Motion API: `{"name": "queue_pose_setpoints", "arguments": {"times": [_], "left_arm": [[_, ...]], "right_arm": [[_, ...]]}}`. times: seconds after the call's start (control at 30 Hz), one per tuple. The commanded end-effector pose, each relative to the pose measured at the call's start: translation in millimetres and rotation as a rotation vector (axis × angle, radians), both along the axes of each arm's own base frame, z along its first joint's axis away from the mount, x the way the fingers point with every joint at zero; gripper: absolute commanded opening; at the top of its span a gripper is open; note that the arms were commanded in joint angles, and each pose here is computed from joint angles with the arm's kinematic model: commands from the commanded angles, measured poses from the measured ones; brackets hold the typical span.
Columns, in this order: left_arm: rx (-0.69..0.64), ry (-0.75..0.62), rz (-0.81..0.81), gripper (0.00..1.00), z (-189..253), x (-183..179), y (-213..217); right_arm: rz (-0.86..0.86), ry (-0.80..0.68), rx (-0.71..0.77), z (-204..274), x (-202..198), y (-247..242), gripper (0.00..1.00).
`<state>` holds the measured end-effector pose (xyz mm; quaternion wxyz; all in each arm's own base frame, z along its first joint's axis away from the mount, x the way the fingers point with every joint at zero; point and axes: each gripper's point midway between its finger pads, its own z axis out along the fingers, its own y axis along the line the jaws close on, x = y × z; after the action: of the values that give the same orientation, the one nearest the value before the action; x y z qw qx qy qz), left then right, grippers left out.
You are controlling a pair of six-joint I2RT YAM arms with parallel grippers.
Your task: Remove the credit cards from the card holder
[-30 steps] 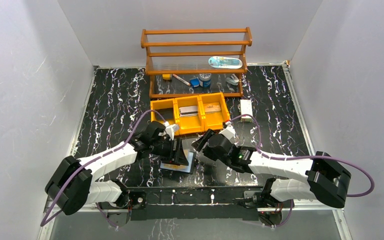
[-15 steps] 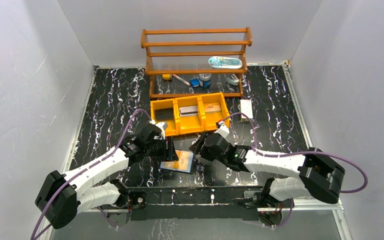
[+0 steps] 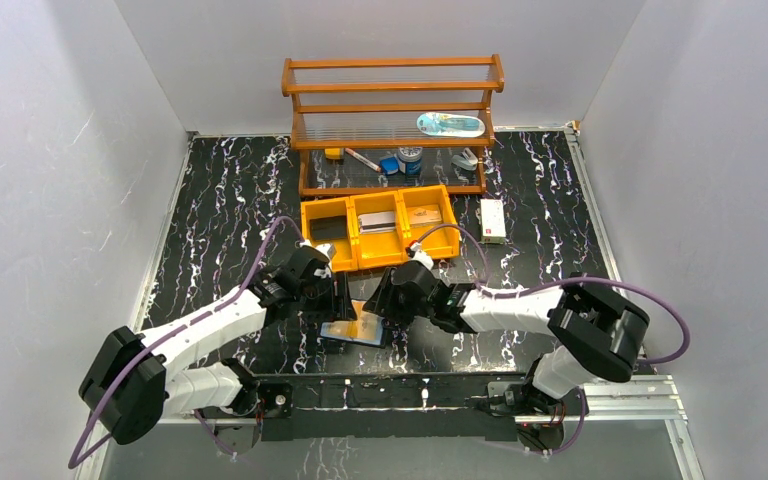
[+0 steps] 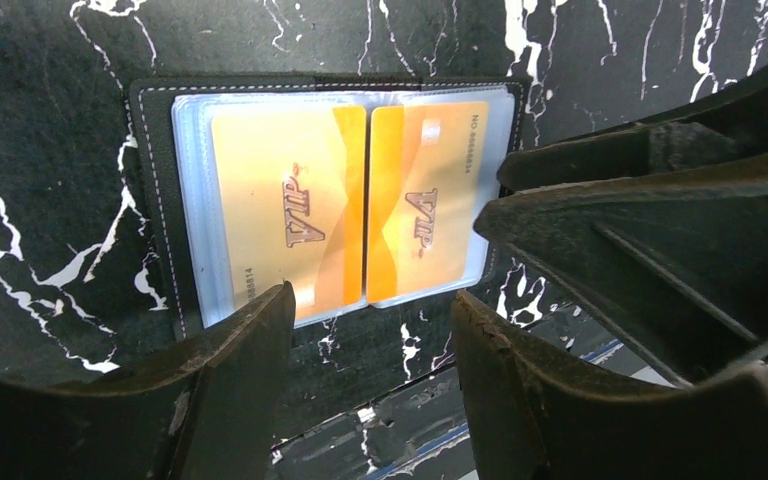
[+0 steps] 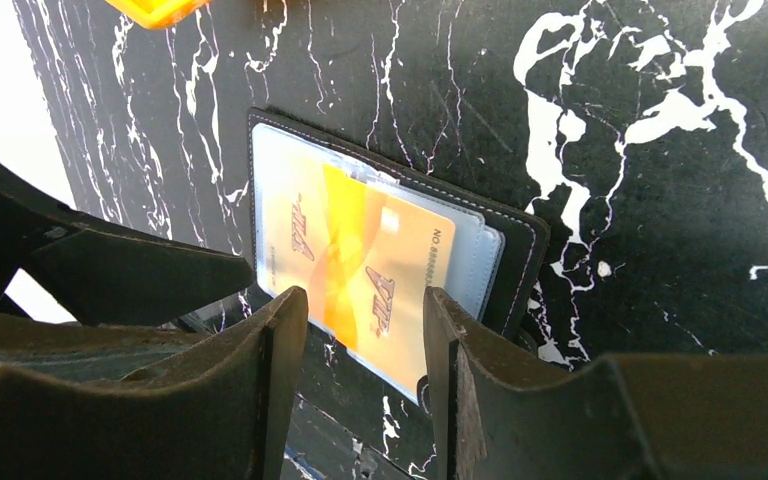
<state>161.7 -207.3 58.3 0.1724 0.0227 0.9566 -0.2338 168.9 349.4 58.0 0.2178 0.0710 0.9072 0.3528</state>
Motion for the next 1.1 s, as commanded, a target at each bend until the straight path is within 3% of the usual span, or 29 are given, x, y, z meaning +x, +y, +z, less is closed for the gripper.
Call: {"name": "queue_pose_setpoints", "arguments": {"times": [0.0, 0.37, 1.07], "left_arm": [[-0.059, -0.036, 0.013, 0.57, 15, 14, -14], [-0.053, 0.016, 0.013, 0.57, -3, 14, -19], [-0.113, 0.127, 0.054, 0.5, -46, -13, -17]], "right_arm": [[0.017, 0.023, 0.066, 0, 0, 10, 0.54], [-0.126, 0.099, -0.001, -37, 3, -26, 0.53], [-0.128, 0.166, 0.003, -58, 0, -33, 0.51]]}}
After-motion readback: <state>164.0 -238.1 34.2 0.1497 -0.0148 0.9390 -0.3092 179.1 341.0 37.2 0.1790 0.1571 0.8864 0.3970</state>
